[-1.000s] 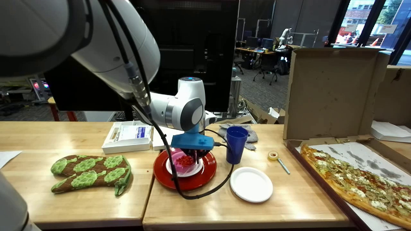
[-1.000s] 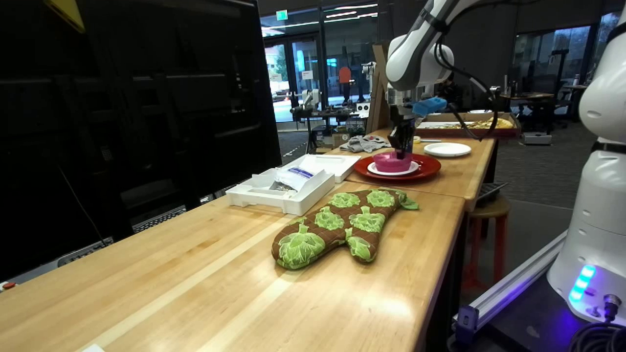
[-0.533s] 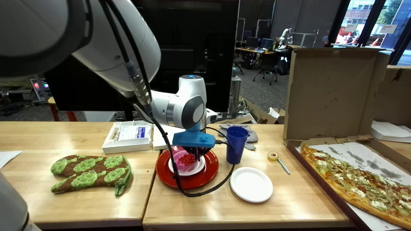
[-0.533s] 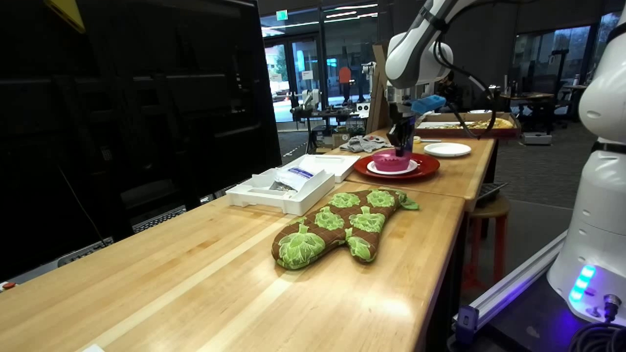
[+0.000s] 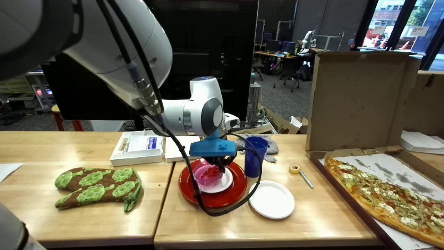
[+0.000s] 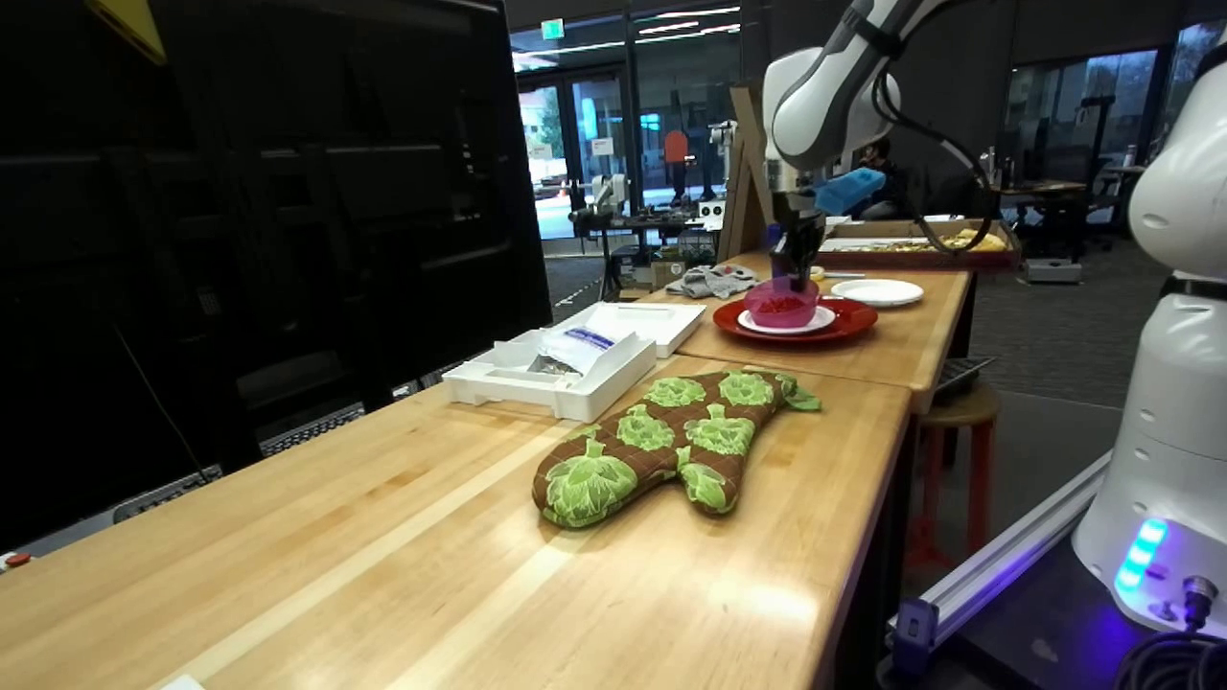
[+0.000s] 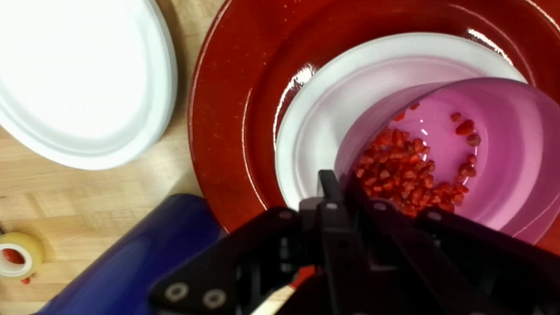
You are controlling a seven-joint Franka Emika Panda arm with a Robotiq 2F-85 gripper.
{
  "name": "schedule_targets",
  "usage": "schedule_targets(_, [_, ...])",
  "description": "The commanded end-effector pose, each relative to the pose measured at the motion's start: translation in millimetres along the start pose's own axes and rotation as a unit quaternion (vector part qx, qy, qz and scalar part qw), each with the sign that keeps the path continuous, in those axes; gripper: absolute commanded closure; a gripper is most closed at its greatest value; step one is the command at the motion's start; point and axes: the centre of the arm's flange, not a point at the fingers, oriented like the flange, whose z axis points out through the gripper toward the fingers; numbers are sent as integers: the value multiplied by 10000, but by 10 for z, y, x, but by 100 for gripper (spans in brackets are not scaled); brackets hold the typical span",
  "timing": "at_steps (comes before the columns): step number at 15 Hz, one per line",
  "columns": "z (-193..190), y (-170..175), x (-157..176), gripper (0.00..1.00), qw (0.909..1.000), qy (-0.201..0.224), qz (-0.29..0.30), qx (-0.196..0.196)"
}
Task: Pick up the purple bowl on the white paper place which is on top of the red plate, pour the content in the purple bowl on the paper plate on the red plate and place the bowl on the paper plate on the right
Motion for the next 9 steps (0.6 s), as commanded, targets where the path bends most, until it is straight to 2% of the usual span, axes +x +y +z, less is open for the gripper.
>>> schedule_targets(1, [-229, -24, -227, 98, 9997, 12, 35, -239])
schedule_targets(9, [-440, -52, -322, 98, 9995, 110, 46, -291])
